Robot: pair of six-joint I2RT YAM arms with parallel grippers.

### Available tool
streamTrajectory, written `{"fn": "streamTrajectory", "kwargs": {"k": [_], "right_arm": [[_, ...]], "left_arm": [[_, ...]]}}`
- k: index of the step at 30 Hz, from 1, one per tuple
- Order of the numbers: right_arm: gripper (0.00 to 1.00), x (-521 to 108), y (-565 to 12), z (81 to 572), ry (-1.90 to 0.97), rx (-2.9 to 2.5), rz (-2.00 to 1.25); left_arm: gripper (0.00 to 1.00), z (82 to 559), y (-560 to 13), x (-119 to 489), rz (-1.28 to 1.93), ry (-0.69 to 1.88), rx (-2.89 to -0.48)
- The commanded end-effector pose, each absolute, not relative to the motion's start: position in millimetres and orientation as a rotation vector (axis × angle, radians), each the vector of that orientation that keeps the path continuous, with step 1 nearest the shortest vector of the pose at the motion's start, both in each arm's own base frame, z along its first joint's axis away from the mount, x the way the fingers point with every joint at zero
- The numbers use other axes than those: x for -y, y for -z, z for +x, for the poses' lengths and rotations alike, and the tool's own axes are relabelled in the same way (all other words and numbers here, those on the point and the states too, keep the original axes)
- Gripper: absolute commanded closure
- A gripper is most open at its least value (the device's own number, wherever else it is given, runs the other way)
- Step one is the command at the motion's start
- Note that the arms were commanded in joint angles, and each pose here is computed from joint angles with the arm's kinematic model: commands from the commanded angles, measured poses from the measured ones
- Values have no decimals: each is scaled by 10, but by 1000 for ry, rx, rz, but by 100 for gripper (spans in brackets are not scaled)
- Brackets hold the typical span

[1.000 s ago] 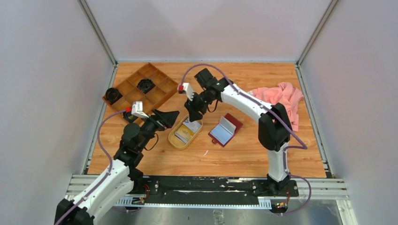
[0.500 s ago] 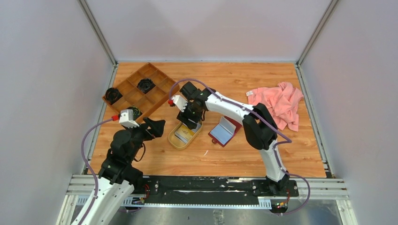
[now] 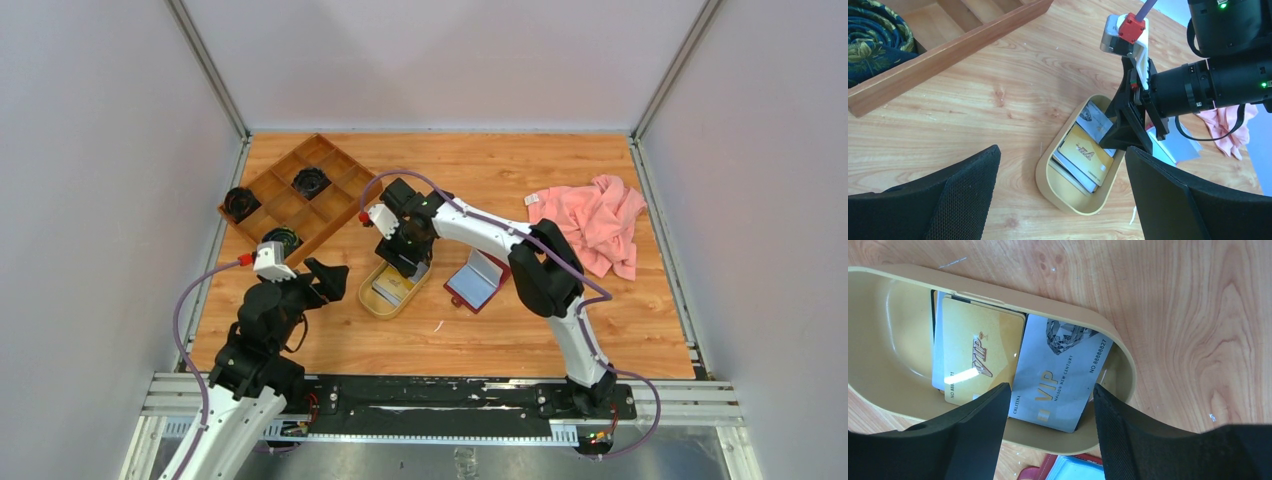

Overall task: Put the credit cards into the card holder
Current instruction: Pick up the credit card from the storage box.

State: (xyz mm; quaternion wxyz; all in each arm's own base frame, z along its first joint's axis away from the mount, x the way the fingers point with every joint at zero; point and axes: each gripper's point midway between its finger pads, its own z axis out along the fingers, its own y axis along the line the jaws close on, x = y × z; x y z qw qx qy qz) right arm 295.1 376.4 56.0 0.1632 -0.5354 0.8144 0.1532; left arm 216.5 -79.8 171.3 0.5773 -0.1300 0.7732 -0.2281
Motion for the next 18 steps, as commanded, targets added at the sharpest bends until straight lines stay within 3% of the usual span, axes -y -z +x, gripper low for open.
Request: {"fn": "streamTrajectory", "kwargs": {"k": [1, 18], "right_arm": [[34, -3771, -495, 2924, -398, -2360, -1523], [36, -3755, -442, 2913, -406, -2368, -1537]], "left_arm": [[0, 2153, -1644, 786, -312, 528, -1822], [2, 2159, -1648, 887, -314, 600, -1816]]}}
